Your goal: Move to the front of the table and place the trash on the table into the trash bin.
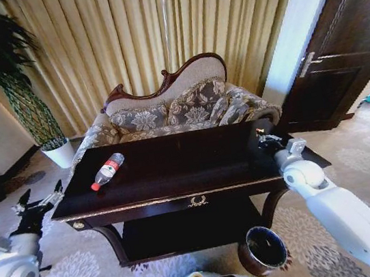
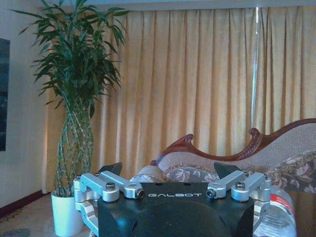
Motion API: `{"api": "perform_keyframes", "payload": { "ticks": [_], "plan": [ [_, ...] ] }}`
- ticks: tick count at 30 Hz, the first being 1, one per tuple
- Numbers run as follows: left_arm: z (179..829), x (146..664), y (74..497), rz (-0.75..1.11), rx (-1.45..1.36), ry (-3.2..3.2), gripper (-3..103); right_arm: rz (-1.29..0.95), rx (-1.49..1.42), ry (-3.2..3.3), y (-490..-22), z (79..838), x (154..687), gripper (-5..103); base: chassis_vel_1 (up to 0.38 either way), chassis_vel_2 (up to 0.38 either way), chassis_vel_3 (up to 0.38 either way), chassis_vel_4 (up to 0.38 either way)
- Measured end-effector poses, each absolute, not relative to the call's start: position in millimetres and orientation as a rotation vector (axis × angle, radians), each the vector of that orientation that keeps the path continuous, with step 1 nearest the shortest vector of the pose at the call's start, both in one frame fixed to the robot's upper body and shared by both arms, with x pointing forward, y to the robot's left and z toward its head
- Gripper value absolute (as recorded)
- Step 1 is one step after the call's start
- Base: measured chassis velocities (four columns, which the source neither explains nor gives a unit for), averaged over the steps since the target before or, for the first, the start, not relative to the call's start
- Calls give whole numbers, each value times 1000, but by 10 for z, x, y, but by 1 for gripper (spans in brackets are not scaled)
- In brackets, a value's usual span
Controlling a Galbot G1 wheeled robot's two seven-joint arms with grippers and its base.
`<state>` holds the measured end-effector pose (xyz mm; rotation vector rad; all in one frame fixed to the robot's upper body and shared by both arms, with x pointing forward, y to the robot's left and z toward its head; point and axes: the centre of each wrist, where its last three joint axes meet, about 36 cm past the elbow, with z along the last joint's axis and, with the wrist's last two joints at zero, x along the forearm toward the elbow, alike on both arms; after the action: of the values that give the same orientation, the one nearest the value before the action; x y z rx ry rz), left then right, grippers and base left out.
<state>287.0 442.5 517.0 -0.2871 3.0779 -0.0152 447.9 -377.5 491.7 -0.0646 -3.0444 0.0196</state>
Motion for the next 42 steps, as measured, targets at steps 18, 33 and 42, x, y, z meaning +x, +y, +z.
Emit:
{"api": "perform_keyframes", "payload": {
  "ticks": [18, 33, 42],
  "plan": [
    [5143, 2872, 4372, -21, -275, 3092, 100, 20, -49, -3035, -3741, 4876, 4454, 0, 44, -44, -41, 47],
    [5112, 2877, 4388, -25, -261, 3092, 100, 12, -43, -3031, -3695, 4841, 4465, 0, 70, -69, -75, 69],
    [5093, 2869, 4394, -29, -263, 3090, 100, 7, -49, -3028, -3687, 4818, 4473, 0, 182, -184, -184, 187]
  ]
}}
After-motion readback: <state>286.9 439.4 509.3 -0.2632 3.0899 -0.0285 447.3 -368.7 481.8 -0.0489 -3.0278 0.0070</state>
